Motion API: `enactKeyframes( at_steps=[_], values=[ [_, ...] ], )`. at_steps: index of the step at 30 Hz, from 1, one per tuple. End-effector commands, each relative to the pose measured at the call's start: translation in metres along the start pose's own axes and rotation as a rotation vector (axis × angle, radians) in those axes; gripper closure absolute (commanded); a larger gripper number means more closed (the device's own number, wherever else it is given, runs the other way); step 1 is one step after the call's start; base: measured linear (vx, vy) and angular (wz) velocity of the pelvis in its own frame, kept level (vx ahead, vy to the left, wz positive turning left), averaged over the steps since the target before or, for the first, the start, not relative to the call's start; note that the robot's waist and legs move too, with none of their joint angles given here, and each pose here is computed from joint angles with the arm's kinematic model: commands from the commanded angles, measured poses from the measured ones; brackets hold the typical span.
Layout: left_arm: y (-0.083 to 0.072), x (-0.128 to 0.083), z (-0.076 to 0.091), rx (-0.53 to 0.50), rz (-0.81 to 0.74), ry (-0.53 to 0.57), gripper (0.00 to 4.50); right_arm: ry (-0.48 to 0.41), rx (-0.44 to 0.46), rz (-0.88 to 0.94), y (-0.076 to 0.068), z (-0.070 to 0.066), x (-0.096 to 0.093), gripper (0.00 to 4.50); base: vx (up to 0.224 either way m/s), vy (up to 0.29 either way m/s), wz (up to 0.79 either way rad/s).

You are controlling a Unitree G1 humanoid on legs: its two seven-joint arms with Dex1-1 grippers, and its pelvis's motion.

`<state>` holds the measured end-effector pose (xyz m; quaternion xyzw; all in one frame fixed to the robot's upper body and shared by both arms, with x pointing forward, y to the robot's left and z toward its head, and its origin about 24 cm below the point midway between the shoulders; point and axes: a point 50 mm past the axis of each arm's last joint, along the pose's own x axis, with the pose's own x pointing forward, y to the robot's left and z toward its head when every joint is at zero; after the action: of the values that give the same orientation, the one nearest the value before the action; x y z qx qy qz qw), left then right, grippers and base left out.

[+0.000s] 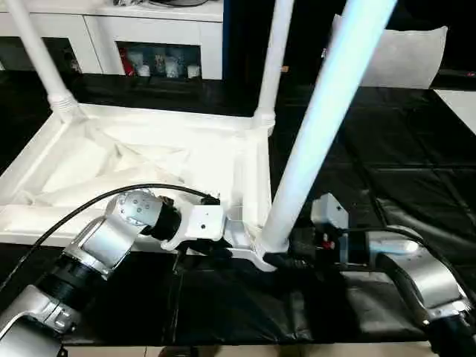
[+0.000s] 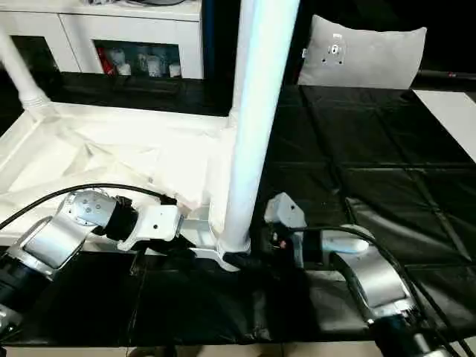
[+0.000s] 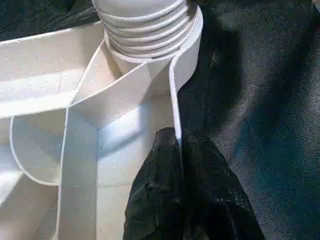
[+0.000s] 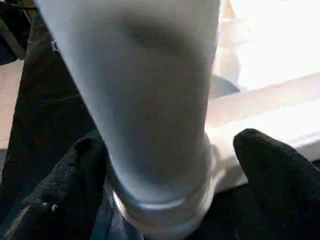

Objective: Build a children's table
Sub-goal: Rotate leg to tighten

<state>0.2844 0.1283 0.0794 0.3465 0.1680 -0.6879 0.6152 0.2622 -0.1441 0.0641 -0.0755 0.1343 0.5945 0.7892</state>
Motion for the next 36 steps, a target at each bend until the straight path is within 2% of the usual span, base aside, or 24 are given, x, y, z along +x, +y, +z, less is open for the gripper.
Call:
enactKeyframes(
  at_steps=[1,5,7,9,14,19,21,24,29,35,36],
  values=[
    [-0.005,0.010,0.006,0.074,-0.095,0.023,4.50,-0.001,0.016,0.006,-0.001,0.000,-0.001,0.60,0.000,0.000,0.00],
    [-0.005,0.009,0.006,0.082,-0.101,0.027,4.50,-0.011,0.023,0.030,0.000,0.000,0.001,1.05,0.000,0.000,0.00],
    [-0.004,0.008,0.005,0.084,-0.103,0.033,4.50,-0.013,0.024,0.037,0.001,0.000,0.003,1.13,0.000,0.000,0.00],
    [-0.004,0.008,0.004,0.084,-0.104,0.035,4.50,-0.012,0.027,0.043,0.002,-0.001,0.003,1.44,0.000,0.000,0.00],
    [-0.005,0.007,0.003,0.077,-0.104,0.041,4.50,-0.018,0.047,0.057,0.004,-0.002,0.004,1.72,0.000,0.000,0.00],
    [-0.006,0.008,0.001,0.022,-0.072,0.017,4.50,-0.027,0.113,0.060,0.012,-0.007,0.006,1.77,0.000,0.000,0.00],
    [-0.004,0.011,0.003,-0.110,0.043,-0.036,4.50,-0.047,0.192,-0.025,0.020,-0.011,0.018,1.78,0.000,0.000,0.00],
    [0.001,0.016,0.008,-0.248,0.169,-0.081,4.50,-0.062,0.252,-0.163,0.022,-0.013,0.037,1.78,0.000,0.000,0.00],
    [0.013,0.031,0.020,-0.373,0.328,-0.109,4.50,-0.118,0.365,-0.379,0.013,-0.013,0.060,1.78,0.000,0.000,0.00],
    [0.038,0.050,0.048,-0.523,0.555,-0.151,4.50,-0.088,0.449,-0.635,-0.005,-0.014,0.075,1.78,0.000,0.000,0.00],
    [0.038,0.050,0.048,-0.523,0.555,-0.151,4.50,-0.088,0.449,-0.635,-0.005,-0.014,0.075,1.78,0.000,0.000,0.00]
  ],
)
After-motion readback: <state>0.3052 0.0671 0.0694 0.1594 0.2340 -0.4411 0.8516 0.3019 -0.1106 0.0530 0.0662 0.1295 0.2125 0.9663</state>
